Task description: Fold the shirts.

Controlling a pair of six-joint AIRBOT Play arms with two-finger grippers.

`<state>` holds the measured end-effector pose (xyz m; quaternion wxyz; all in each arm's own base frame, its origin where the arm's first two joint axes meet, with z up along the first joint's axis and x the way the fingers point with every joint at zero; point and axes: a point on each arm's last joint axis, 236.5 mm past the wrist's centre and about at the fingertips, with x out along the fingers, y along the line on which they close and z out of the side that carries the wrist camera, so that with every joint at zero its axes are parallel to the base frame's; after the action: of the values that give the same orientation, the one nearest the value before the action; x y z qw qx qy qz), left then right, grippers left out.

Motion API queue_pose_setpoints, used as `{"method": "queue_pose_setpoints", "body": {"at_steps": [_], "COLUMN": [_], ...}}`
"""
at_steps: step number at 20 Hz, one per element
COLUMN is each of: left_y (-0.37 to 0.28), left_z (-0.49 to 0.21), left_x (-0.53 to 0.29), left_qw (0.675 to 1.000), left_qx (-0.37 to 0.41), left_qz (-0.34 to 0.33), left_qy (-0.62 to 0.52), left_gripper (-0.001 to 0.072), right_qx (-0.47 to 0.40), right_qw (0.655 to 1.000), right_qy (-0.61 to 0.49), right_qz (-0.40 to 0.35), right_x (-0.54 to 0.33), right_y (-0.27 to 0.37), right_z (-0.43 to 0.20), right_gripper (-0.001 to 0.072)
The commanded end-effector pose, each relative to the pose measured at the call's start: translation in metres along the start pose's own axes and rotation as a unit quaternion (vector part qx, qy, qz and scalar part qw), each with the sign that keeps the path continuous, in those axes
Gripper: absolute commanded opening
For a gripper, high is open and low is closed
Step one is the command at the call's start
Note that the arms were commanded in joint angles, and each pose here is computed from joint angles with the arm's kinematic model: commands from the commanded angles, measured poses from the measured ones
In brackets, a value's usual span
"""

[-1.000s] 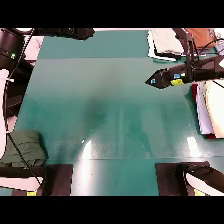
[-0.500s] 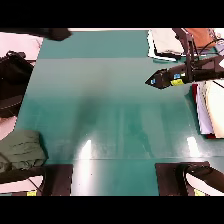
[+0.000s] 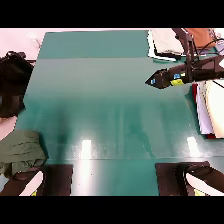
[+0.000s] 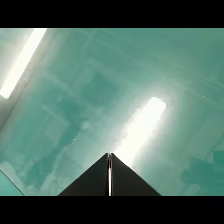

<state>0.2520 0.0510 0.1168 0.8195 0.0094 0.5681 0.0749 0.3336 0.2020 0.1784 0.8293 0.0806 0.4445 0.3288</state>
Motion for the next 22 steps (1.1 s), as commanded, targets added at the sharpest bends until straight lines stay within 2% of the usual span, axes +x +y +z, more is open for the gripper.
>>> {"method": "queue_pose_setpoints", "body": {"at_steps": [1,5,9,10,11,12,13,16,18,22], "left_y": [0.044,0.039,0.037,0.037,0.037,0.038,0.038,0.043,0.036,-0.016], "left_z": [-0.093,-0.117,-0.120,-0.120,-0.121,-0.118,-0.113,-0.062,0.001,0.091], "left_x": [0.055,0.109,0.122,0.121,0.120,0.119,0.116,0.079,0.024,-0.119], "left_qw": [0.988,0.987,0.987,0.986,0.985,0.985,0.986,0.988,0.989,0.963], "left_qx": [-0.047,-0.059,-0.072,-0.082,-0.093,-0.097,-0.101,-0.125,-0.124,-0.050], "left_qz": [0.082,0.080,0.081,0.082,0.084,0.084,0.083,0.077,0.050,-0.025], "left_qy": [0.123,0.127,0.118,0.117,0.118,0.115,0.108,0.038,-0.063,-0.264], "left_gripper": [0.0662,0.0662,0.0660,0.0631,0.0381,0.0102,0.0022,0.0020,0.0019,0.0017], "right_qx": [0.000,0.000,0.000,0.000,0.000,0.000,0.000,-0.004,-0.007,-0.001], "right_qw": [1.000,1.000,1.000,1.000,1.000,1.000,1.000,1.000,0.997,0.984], "right_qy": [0.000,0.001,0.000,0.001,0.000,0.000,-0.001,-0.028,-0.078,-0.174], "right_qz": [0.000,0.001,0.001,0.001,0.001,0.001,0.001,-0.003,-0.011,-0.033], "right_x": [0.000,0.000,0.000,0.000,0.000,0.000,0.000,-0.011,-0.031,-0.084], "right_y": [0.000,0.000,0.001,0.001,0.001,0.001,0.001,0.003,0.004,0.006], "right_z": [0.000,0.000,0.000,0.000,0.000,0.000,0.000,0.010,0.027,0.053], "right_gripper": [0.0022,0.0022,0.0022,0.0022,0.0022,0.0022,0.0022,0.0022,0.0022,0.0022]}}
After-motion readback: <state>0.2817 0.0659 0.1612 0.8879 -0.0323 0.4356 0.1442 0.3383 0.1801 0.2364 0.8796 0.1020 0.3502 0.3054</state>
